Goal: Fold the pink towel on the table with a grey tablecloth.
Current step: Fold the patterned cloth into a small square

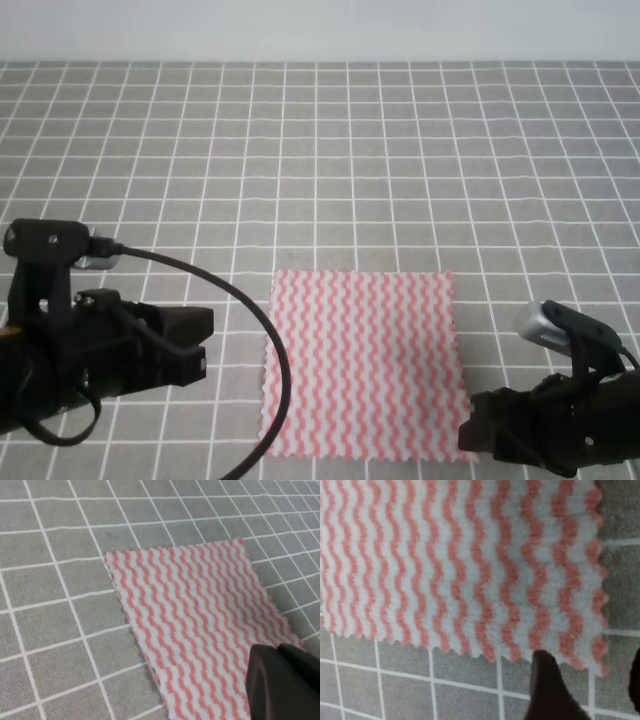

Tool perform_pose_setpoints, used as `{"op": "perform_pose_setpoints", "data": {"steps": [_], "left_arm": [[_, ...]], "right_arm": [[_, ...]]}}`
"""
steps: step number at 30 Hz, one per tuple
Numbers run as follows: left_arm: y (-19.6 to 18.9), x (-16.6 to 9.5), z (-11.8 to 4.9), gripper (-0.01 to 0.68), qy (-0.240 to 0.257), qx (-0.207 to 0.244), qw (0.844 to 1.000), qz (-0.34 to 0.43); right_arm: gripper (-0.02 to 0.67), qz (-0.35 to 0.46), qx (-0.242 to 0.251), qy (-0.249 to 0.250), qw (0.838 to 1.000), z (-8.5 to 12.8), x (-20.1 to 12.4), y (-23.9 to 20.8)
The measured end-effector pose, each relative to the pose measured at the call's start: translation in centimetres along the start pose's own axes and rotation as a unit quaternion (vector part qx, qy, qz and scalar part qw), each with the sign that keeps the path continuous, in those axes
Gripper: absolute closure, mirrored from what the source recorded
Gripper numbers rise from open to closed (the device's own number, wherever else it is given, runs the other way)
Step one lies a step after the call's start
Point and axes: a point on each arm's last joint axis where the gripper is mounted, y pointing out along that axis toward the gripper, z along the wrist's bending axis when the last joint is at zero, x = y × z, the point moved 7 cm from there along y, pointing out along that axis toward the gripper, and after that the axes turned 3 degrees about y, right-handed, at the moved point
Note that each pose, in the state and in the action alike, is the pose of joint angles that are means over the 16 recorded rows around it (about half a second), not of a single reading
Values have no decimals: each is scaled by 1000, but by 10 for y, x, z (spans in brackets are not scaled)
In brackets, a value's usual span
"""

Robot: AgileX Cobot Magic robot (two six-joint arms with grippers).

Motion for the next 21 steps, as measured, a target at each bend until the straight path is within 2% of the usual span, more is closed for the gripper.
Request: {"op": "perform_pose_setpoints", "data": {"steps": [21], "left_arm": [[0, 0, -1, 674, 0, -2, 1000, 1]], "right_arm": [[330, 4, 9, 2, 1000, -1, 3, 13]]}}
